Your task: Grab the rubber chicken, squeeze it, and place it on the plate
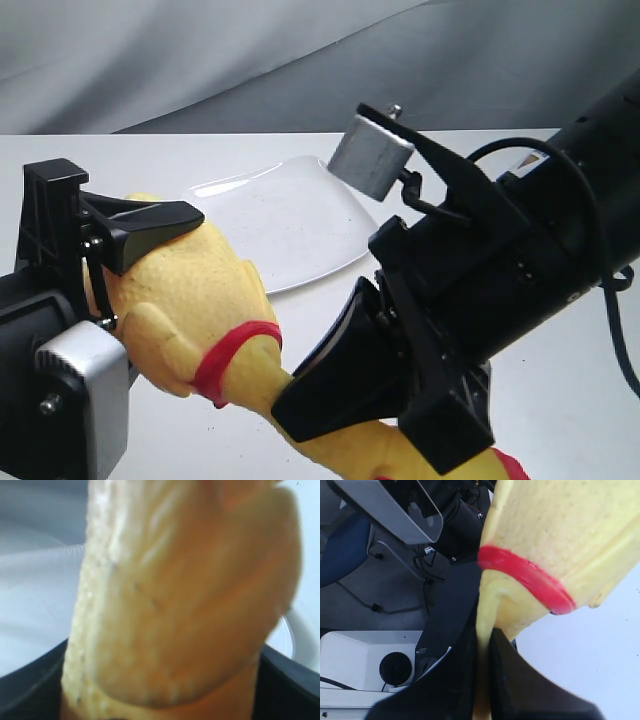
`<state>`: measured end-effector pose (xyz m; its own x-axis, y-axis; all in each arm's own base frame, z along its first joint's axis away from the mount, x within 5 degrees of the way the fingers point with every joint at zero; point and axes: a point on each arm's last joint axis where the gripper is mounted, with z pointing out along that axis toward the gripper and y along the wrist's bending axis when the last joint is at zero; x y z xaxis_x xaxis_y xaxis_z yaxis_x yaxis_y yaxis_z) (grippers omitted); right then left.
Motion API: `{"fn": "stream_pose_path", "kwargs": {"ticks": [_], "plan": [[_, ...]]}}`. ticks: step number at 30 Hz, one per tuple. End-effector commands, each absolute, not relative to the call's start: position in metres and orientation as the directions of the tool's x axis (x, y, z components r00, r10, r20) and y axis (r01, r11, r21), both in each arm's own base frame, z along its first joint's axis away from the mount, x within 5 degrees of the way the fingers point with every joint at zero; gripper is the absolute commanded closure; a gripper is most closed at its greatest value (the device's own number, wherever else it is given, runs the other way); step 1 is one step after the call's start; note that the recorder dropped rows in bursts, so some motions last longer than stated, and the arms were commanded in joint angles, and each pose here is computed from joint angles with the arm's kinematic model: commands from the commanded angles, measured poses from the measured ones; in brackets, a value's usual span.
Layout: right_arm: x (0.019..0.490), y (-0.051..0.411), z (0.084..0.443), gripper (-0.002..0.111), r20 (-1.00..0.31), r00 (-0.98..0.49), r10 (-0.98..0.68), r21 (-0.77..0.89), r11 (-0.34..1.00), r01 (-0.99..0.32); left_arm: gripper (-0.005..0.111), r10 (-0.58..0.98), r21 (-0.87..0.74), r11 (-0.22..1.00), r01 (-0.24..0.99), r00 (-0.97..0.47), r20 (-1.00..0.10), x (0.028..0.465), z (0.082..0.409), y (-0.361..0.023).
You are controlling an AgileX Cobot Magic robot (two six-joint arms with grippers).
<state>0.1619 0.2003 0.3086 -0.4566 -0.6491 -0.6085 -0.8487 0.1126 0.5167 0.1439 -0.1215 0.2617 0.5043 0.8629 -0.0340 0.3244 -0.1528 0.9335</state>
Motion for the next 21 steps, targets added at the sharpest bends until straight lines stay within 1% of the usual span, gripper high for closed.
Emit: {"fn": "stream_pose_path", "kwargs": {"ticks": [1,7,9,11,13,15,17,18,19,21], "plan": [[0.1568,0.1991,0.3117,0.108,-0.616,-0.437,-0.655,0.518,0.081,-0.852,0.106,0.873,0.937,-0.135,0.321,0.486,-0.041,0.1443,0.2635,-0.1196],[0.1568,0.1991,0.3117,0.108,-0.616,-0.437,-0.655,0.518,0.081,-0.852,0.106,0.873,0.937,-0.135,0.321,0.486,-0.041,0.1443,0.2635,-0.1196],[0.1568,0.1991,0.3117,0.108,-0.616,-0.437,-0.655,0.518,0.081,-0.852,0.102,0.871,0.938,-0.14,0.318,0.49,-0.036,0.1442,0.2635,-0.1198],[0.1568,0.1991,0.3117,0.108,-0.616,-0.437,-0.655,0.518,0.081,-0.852,0.089,0.871,0.938,-0.141,0.317,0.49,-0.034,0.1442,0.2635,-0.1198],[0.1568,0.1991,0.3117,0.108,-0.616,-0.437,-0.655,0.518,0.081,-0.852,0.073,0.871,0.938,-0.141,0.317,0.49,-0.034,0.1442,0.2635,-0.1198],[0.1568,0.1991,0.3117,0.108,-0.616,-0.437,-0.655,0.518,0.081,-0.852,0.05,0.87,0.939,-0.146,0.313,0.493,-0.029,0.1442,0.2637,-0.1199],[0.1568,0.1991,0.3117,0.108,-0.616,-0.437,-0.655,0.518,0.081,-0.852,0.033,0.87,0.938,-0.142,0.315,0.491,-0.033,0.1442,0.2637,-0.1199],[0.1568,0.1991,0.3117,0.108,-0.616,-0.437,-0.655,0.518,0.081,-0.852,0.029,0.871,0.938,-0.138,0.317,0.49,-0.037,0.1442,0.2637,-0.1199],[0.1568,0.1991,0.3117,0.108,-0.616,-0.437,-0.655,0.518,0.081,-0.852,0.029,0.872,0.938,-0.134,0.319,0.488,-0.042,0.1442,0.2637,-0.1199],[0.1568,0.1991,0.3117,0.108,-0.616,-0.437,-0.655,0.518,0.081,-0.852,0.036,0.869,0.936,-0.125,0.328,0.492,-0.056,0.1437,0.2635,-0.1206]]}}
